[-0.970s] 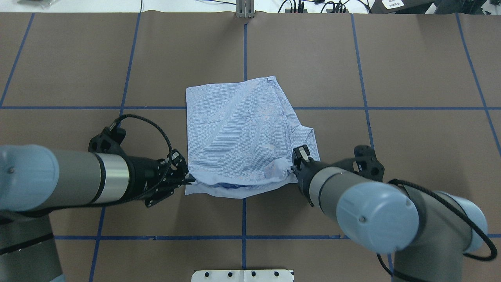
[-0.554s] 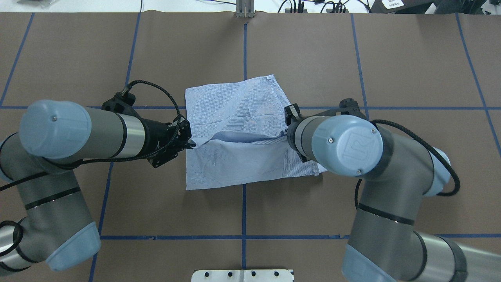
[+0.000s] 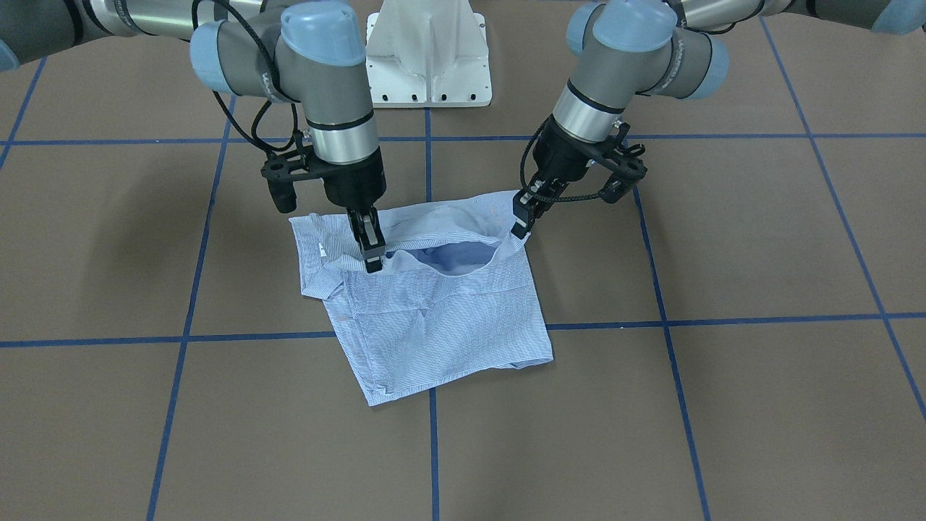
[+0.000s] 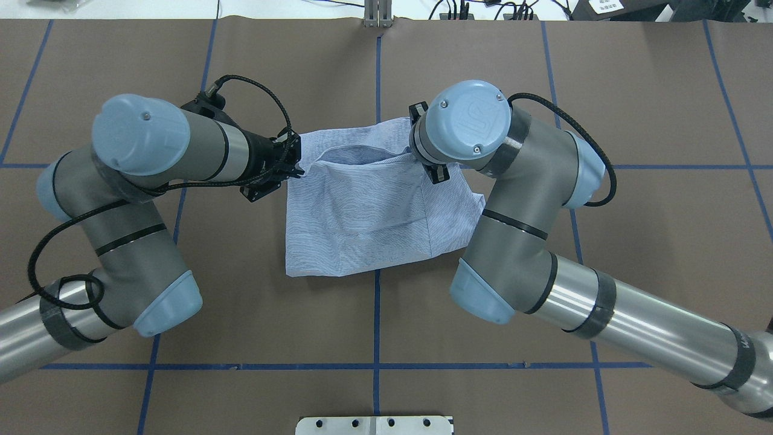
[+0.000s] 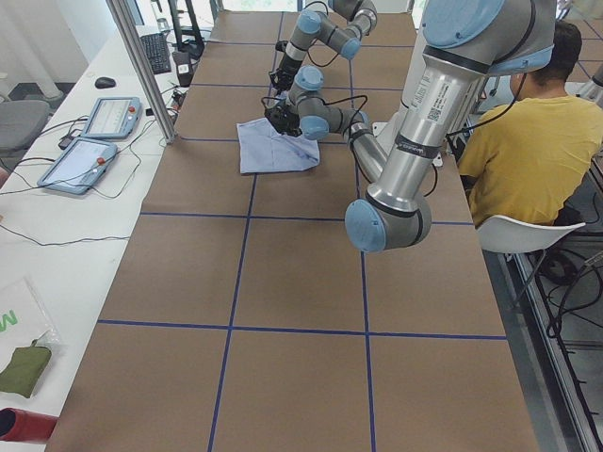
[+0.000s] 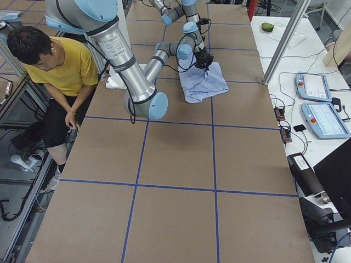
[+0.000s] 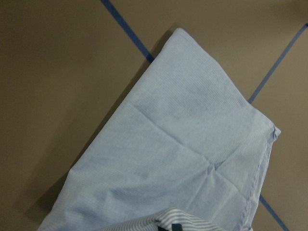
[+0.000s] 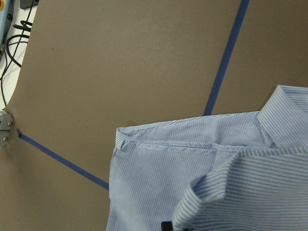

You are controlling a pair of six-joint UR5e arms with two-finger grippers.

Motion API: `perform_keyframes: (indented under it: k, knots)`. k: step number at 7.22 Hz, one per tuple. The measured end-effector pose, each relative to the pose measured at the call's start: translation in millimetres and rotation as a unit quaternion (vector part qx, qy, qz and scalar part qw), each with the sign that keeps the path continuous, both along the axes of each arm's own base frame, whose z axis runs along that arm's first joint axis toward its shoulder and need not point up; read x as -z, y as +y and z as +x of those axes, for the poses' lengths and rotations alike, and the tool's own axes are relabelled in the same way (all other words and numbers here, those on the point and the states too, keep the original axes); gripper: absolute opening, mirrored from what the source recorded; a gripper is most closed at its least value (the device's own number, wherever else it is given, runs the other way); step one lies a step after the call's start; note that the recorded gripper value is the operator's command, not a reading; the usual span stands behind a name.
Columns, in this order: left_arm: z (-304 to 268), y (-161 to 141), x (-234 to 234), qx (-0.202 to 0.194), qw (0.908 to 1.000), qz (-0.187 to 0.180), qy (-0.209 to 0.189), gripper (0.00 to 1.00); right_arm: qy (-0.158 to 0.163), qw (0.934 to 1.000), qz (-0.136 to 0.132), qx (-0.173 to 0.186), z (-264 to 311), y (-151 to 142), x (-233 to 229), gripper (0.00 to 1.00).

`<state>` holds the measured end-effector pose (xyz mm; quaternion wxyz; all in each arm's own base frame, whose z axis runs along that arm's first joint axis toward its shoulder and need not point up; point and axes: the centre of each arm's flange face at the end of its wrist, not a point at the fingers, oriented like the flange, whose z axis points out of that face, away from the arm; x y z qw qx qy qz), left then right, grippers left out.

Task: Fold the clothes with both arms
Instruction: 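Lift the near edge with both grippers and fold it away from the robot, then lay the held edge onto the far edge and open both grippers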

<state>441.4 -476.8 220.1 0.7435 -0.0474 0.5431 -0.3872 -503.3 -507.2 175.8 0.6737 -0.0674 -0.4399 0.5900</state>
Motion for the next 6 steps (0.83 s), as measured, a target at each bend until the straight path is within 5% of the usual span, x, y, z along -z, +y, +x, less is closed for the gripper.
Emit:
perform_keyframes:
  k: [5,6]
  knots:
    - [26,-91,-54,0.032,0.9993,0.014,-0.009,0.00,-0.010,0.9999,0.005,0.000,-35,-110,-29,0.00]
    - [27,-97,-60,0.034,0.9993,0.017,-0.009,0.00,-0.013,0.9999,0.009,0.001,-44,-121,-33,0.13]
